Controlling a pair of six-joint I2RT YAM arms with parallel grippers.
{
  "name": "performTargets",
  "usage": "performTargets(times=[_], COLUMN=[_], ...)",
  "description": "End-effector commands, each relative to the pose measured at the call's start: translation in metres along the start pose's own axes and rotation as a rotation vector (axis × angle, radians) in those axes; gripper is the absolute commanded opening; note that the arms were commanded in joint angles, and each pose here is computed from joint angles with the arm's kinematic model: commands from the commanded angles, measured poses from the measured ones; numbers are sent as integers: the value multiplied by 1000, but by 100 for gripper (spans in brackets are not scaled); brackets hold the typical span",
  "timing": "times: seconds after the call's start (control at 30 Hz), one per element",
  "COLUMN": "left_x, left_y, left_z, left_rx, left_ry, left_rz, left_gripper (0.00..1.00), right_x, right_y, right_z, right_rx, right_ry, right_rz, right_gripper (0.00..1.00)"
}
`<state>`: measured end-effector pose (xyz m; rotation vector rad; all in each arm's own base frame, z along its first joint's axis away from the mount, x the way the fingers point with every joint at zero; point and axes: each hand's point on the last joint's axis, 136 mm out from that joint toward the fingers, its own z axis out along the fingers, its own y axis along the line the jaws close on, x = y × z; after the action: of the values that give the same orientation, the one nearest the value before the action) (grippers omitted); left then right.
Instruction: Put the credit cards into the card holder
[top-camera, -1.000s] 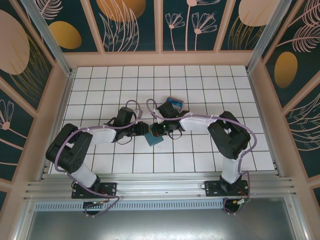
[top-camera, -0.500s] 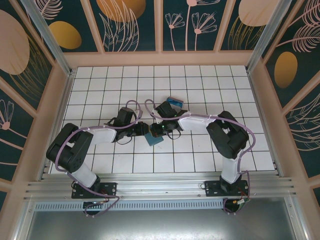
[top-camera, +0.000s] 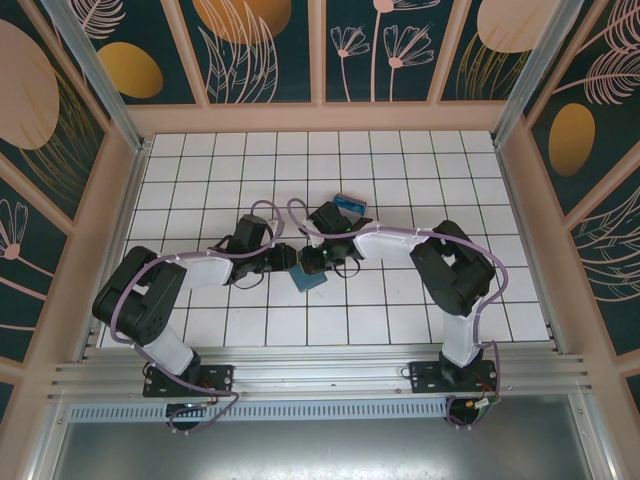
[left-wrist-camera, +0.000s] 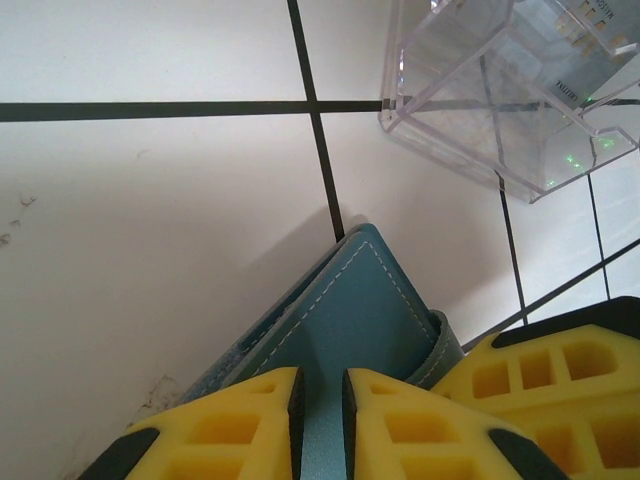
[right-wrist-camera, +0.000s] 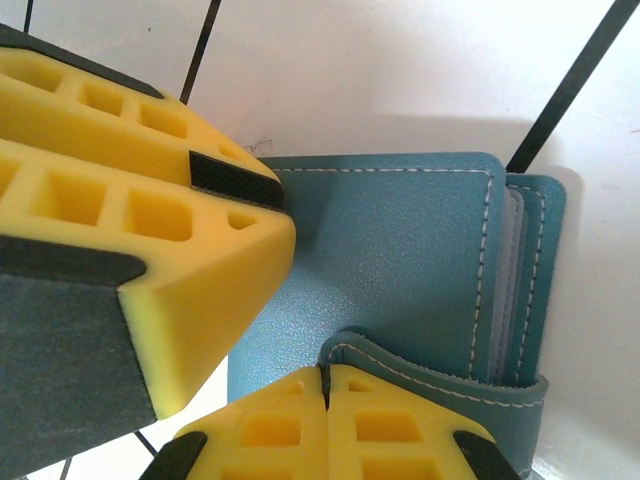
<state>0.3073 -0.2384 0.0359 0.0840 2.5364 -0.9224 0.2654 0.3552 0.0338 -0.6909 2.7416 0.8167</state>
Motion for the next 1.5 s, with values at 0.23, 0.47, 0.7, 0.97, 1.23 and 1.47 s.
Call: performTargets(times=[0.23, 0.47, 0.7, 0.97, 1.23, 1.47], left_x=[-48, -84, -122, -149, -129, -100], left_y=[-17, -29, -10, 58, 144, 166], left_z=[-34, -59, -119, -212, -278, -295], left_rx=[-47, -111, -295, -506, -845, -955], left_ry=[-209, -307, -492, -771, -1059, -1238], left_rz=[74, 109, 87, -85, -227, -93], left_gripper=[28, 39, 60, 89, 99, 99], right_x=[-19, -73, -98, -70, 25, 69], right_y=[-10, 16, -32, -157, -265, -303], right_z=[-26, -98, -219, -340, -362, -324], right_rx=[120, 129, 336, 568, 981, 979], right_ry=[-38, -336, -725, -1104, -1372, -1323], right_rz=[-30, -156, -107, 185, 429, 512], right_gripper=[32, 40, 57, 85, 94, 94])
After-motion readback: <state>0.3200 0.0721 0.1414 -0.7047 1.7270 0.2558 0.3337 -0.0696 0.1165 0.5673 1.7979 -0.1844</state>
